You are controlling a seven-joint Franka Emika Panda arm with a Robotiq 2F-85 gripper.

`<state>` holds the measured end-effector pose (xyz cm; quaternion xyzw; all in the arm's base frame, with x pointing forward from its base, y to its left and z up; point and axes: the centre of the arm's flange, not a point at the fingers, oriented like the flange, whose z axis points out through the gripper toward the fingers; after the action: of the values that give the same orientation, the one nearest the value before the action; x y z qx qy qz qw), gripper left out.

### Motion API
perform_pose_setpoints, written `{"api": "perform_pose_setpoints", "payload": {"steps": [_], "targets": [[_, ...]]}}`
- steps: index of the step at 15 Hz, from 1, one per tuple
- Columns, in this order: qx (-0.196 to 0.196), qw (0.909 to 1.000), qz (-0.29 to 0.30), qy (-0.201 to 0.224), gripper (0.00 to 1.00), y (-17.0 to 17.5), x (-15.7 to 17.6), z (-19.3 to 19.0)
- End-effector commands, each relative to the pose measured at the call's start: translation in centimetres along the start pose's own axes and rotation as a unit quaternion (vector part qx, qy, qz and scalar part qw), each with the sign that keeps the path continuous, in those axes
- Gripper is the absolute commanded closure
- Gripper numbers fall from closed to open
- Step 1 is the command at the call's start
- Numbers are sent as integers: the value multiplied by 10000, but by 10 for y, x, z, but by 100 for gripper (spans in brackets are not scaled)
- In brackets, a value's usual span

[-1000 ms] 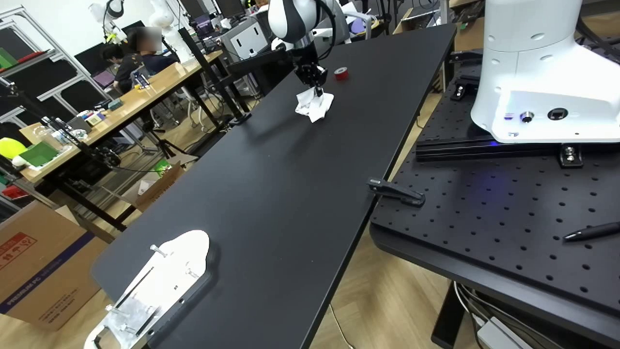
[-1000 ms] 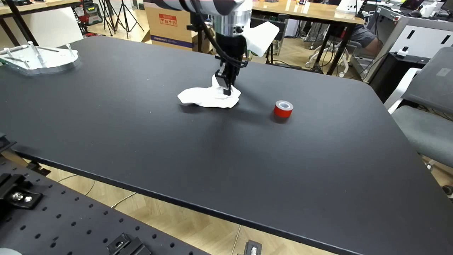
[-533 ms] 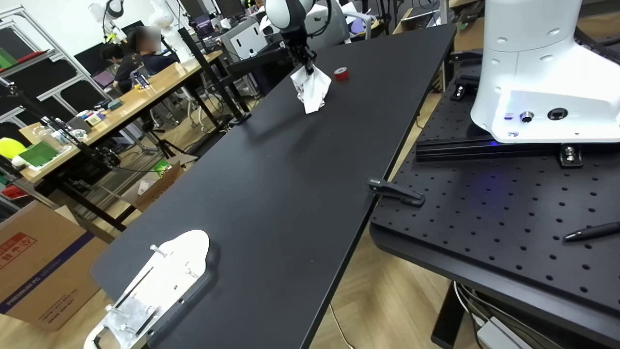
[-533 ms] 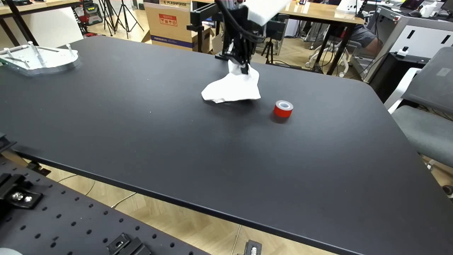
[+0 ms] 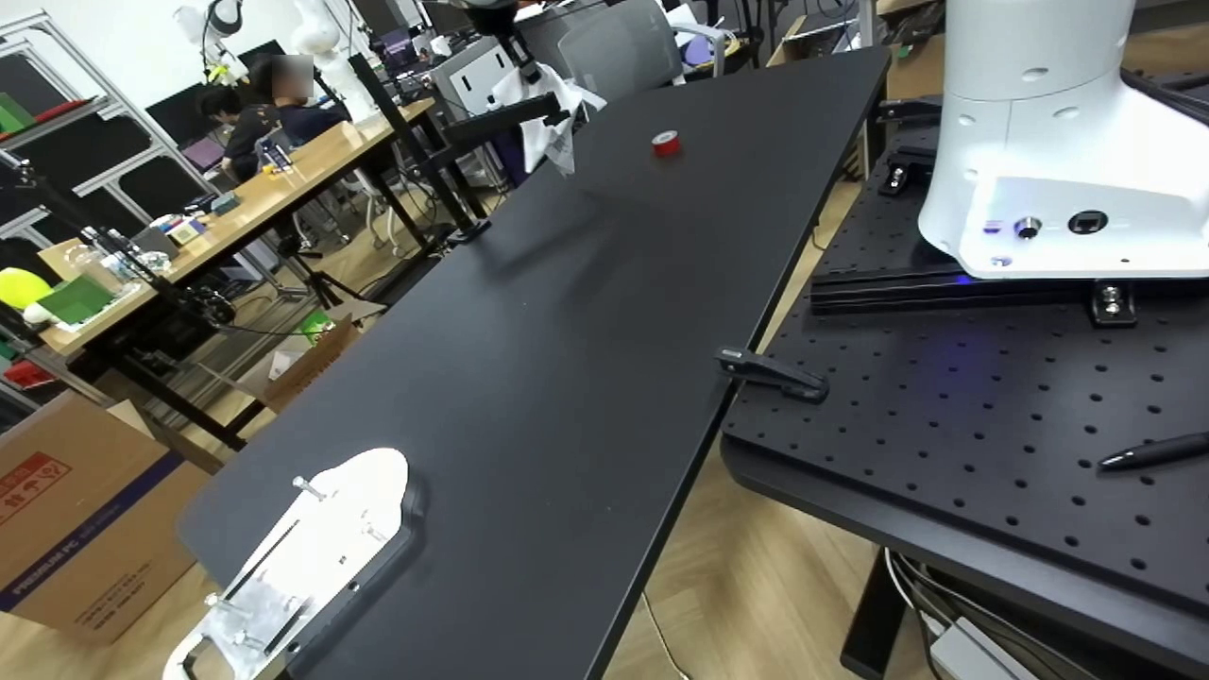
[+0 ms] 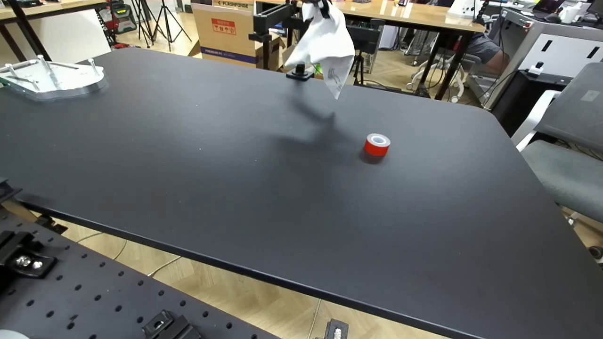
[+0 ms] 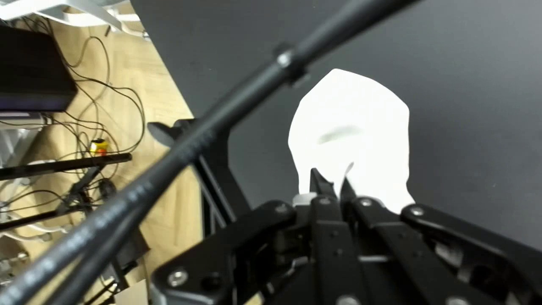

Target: Hang the cloth on the black stand

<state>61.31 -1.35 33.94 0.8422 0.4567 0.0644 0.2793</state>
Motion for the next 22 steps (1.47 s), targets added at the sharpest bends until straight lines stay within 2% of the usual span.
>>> {"api": "perform_pose_setpoints", "payload": {"steps": [1, 5, 8, 11, 13, 14, 17, 19, 22], "targets": [[-500, 9965, 608, -264, 99, 2, 35, -63], [-919, 9906, 956, -339, 99, -4, 68, -119], [-1069, 9863, 1059, -675, 99, -18, 77, -139], [-853, 9859, 1116, -912, 99, -37, 73, -153], [-619, 9839, 1390, -938, 99, -48, 65, -163], [-558, 9795, 1693, -936, 99, -50, 60, -166], [-410, 9686, 2309, -824, 99, -51, 46, -168], [-351, 9633, 2551, -757, 99, -47, 37, -155], [-218, 9639, 2520, -833, 99, -45, 29, -120]]}}
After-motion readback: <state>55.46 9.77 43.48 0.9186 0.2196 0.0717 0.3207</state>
